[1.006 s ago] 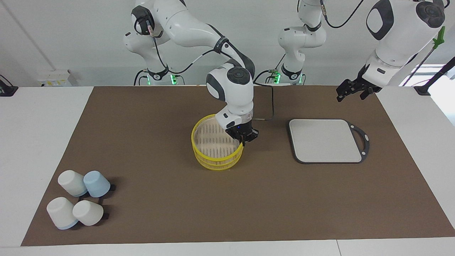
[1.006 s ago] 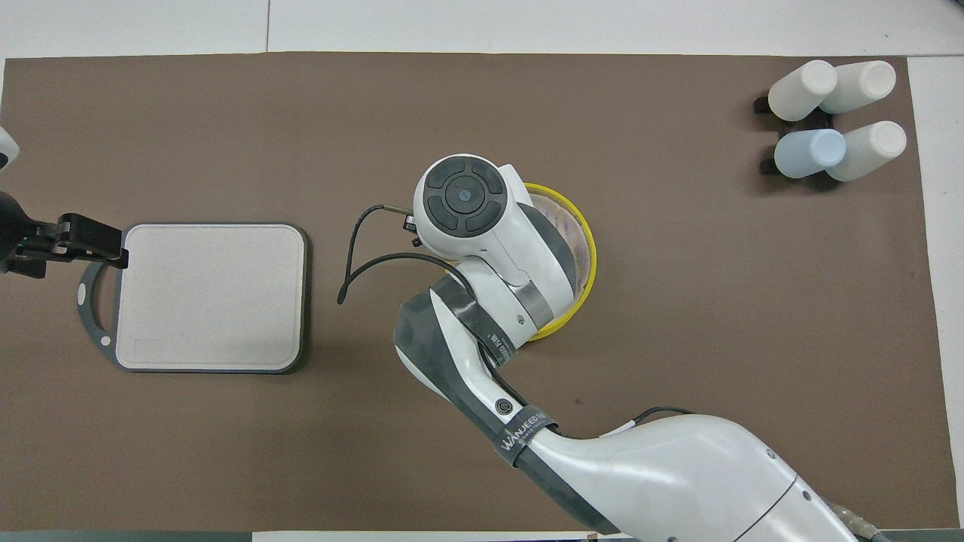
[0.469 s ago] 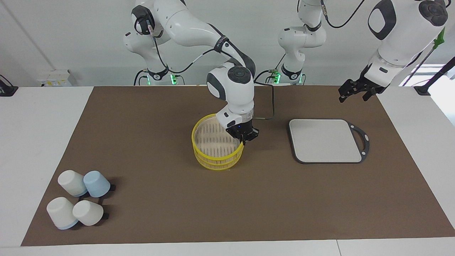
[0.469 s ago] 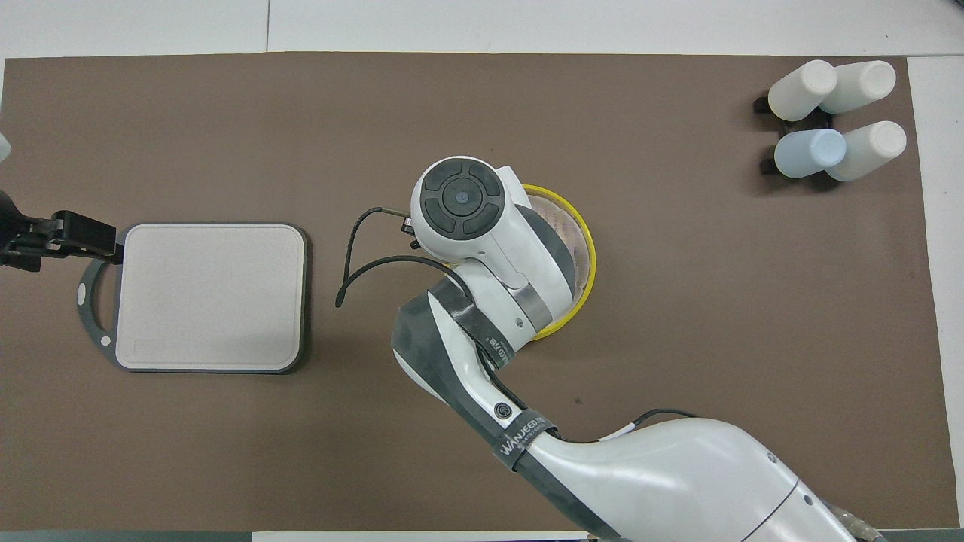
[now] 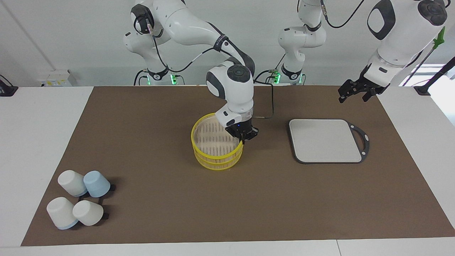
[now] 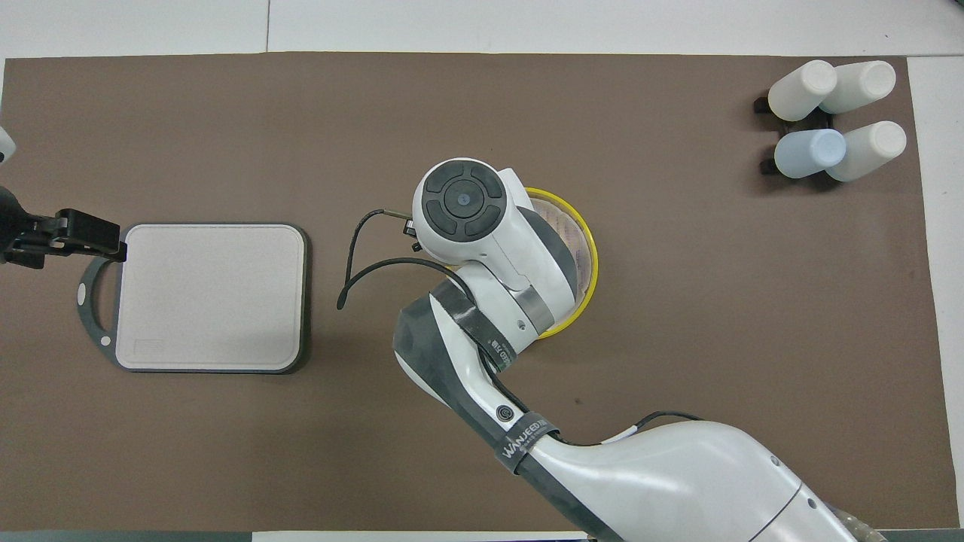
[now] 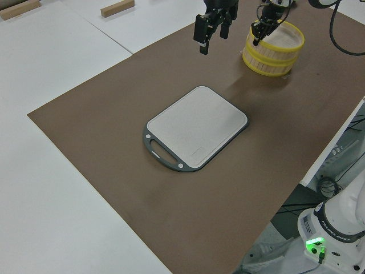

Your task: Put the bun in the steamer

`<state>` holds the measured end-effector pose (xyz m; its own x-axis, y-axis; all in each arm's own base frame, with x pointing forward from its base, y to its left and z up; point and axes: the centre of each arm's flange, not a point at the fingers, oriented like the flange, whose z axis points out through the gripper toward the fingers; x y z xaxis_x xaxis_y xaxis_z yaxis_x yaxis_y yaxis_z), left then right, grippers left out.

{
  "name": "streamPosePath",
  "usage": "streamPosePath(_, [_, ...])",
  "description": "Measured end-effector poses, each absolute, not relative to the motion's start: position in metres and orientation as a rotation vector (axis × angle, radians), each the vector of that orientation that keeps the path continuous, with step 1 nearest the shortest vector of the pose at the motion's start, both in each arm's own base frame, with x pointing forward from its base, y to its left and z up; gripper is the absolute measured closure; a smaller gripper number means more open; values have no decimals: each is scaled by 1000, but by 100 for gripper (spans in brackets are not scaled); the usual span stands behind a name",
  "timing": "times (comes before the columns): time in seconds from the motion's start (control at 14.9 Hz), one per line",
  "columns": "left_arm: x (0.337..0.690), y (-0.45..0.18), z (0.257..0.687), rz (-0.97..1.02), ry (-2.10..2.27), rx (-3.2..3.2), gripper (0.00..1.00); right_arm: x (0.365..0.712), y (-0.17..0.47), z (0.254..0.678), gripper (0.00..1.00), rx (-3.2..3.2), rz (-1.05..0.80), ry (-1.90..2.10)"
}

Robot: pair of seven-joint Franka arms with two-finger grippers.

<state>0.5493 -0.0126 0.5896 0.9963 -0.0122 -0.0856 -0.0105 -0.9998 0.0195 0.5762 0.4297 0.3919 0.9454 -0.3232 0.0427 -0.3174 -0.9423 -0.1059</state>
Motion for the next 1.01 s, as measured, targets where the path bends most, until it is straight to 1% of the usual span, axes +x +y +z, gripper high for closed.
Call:
streamPosePath(0.34, [549,-14,590,-133,-21,3120,0,573,429,391,91,-3001,-91,494])
streamPosePath(0.4, [549,-14,590,-133,-21,3120,0,573,429,390,85,-3003,-87,495])
streamPosePath(0.6, [549,-14,590,-132,-21,3120,0,572,428,391,57,-3005,-85,495])
streamPosePath(0.67, [549,-14,590,-131,-21,3120,0,574,424,396,44,-3004,-90,502])
streamPosePath(0.74, [550,-14,590,-130,-21,3120,0,577,415,404,34,-3009,-93,514])
streamPosePath(0.8, [550,-14,590,-128,-21,3120,0,584,396,418,25,-3028,-90,505])
streamPosePath(0.94, [550,-14,590,-124,-21,3120,0,603,329,459,5,-3087,-58,385])
streamPosePath(1.01, [550,-14,590,-123,-21,3120,0,611,285,484,0,-3112,-40,299])
